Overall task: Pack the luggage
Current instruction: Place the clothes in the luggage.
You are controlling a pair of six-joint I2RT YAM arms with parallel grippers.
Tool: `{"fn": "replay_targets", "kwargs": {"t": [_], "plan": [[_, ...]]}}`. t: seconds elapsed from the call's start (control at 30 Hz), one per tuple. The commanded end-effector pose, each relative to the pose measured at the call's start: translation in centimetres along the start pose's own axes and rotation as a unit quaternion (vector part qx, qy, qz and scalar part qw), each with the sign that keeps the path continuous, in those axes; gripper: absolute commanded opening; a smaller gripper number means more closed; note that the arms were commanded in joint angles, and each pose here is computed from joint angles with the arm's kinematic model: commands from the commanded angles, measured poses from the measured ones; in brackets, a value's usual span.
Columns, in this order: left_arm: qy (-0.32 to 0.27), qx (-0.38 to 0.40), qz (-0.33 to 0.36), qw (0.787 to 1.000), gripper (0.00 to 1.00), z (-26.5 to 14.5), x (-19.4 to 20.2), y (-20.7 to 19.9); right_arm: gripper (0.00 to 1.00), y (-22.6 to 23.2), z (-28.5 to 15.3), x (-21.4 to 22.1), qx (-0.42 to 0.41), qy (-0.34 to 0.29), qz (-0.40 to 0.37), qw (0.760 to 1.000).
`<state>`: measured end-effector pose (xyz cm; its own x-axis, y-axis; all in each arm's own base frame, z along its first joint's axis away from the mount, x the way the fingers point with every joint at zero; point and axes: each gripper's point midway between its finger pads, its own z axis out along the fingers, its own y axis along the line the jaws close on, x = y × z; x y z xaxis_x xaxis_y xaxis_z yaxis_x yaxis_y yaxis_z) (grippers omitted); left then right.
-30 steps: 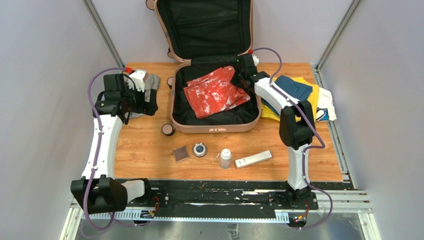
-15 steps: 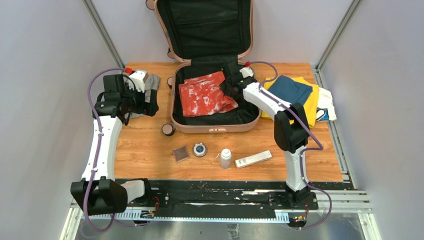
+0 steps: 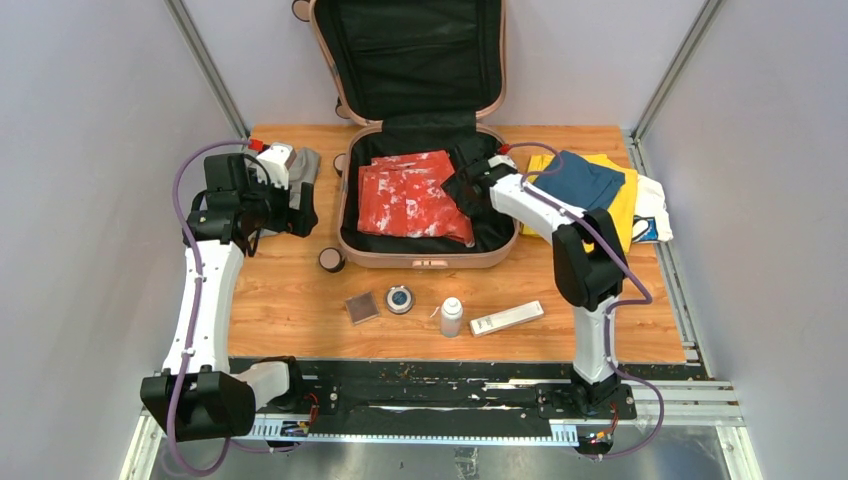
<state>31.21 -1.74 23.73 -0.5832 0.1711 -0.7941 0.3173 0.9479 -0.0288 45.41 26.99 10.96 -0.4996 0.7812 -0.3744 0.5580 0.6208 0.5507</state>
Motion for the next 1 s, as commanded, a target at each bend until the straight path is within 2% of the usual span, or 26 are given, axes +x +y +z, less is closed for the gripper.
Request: {"fn": "replay_targets", "kwargs": {"t": [0.0, 0.07, 0.1, 0.23, 0.4, 0.5, 0.63, 0.73, 0.97], "plan": [[-0.005, 0.005, 0.002, 1.0, 1.0, -0.5, 0.1, -0.4, 0.69, -1.0, 0.4, -1.4, 0.04, 0.009, -0.116, 0.992], [-0.007, 0.005, 0.005, 1.0, 1.0, -0.6, 0.2, -0.4, 0.87, 0.4, 0.2, -2.6, 0.03, 0.015, -0.172, 0.985], [-0.007, 0.005, 0.005, 1.0, 1.0, -0.6, 0.2, -0.4, 0.91, 0.7, 0.1, -3.2, 0.035, 0.013, -0.198, 0.98], [-0.007, 0.009, 0.003, 1.0, 1.0, -0.5, 0.1, -0.5, 0.92, 2.0, -2.7, -6.4, 0.024, -0.008, -0.261, 0.965], [-0.001, 0.01, 0.001, 1.0, 1.0, -0.1, 0.1, -0.3, 0.7, 3.6, -5.7, -5.1, -0.073, 0.028, -0.287, 0.955], [0.001, 0.012, 0.001, 1.0, 1.0, 0.0, 0.2, -0.3, 0.55, 3.6, -6.1, -2.4, -0.122, 0.09, -0.29, 0.945], [0.003, 0.013, 0.0, 1.0, 1.0, 0.2, 0.2, -0.3, 0.42, 2.3, -4.7, 0.9, -0.15, 0.162, -0.285, 0.933], [0.008, 0.015, -0.001, 1.0, 1.0, 0.5, 0.4, -0.3, 0.38, 0.0, -2.1, 2.0, -0.129, 0.193, -0.272, 0.934], [0.021, 0.022, 0.003, 1.0, 1.0, 1.3, 0.9, -0.1, 0.37, -5.3, 4.3, 1.9, -0.061, 0.225, -0.248, 0.94]]}}
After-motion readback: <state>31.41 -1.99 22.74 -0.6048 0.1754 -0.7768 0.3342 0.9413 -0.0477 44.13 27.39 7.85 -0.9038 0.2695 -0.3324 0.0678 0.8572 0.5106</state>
